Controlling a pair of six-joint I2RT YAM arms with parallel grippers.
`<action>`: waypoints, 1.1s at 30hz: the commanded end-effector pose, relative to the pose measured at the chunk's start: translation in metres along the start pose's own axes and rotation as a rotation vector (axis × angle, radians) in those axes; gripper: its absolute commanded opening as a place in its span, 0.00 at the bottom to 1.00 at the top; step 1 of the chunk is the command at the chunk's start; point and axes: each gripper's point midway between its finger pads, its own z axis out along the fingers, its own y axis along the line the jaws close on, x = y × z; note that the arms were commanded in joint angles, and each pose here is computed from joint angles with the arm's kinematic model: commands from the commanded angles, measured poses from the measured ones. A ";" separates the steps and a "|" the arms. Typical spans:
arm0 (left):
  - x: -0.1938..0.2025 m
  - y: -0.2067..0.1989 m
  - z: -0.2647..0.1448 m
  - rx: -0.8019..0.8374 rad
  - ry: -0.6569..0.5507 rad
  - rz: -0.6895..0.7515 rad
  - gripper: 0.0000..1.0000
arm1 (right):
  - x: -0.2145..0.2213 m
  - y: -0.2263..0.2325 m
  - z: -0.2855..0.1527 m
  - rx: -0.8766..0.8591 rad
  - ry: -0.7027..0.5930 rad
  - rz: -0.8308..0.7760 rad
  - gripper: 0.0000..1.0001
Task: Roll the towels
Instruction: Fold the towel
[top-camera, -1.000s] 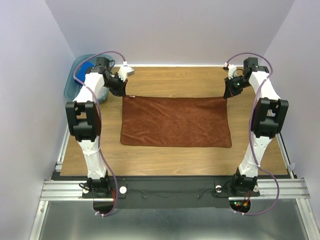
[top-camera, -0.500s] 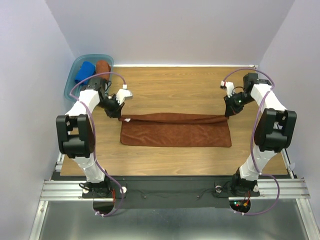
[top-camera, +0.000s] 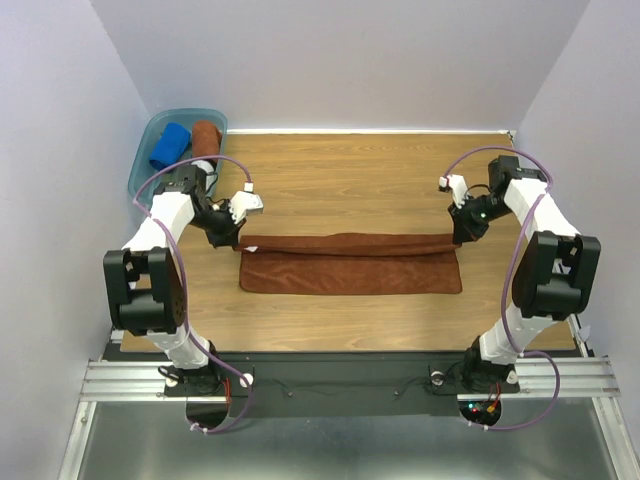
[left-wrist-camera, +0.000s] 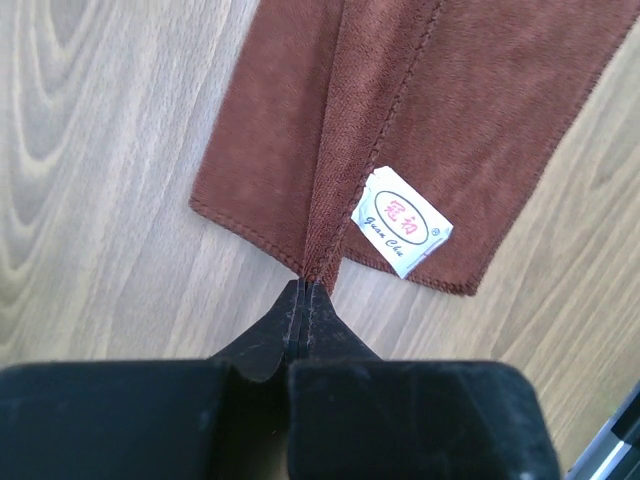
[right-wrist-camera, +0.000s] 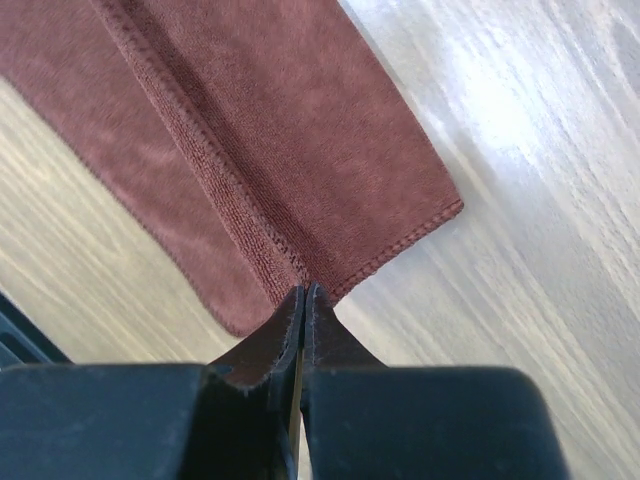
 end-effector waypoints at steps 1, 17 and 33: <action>-0.007 -0.023 -0.020 0.008 -0.024 0.083 0.00 | 0.002 0.014 -0.021 0.015 -0.011 -0.093 0.01; 0.048 -0.061 0.016 0.069 0.099 0.061 0.00 | 0.059 0.035 0.015 -0.039 0.096 -0.099 0.01; 0.048 -0.064 0.035 0.097 0.127 0.046 0.00 | 0.074 0.042 0.031 -0.078 0.125 -0.069 0.01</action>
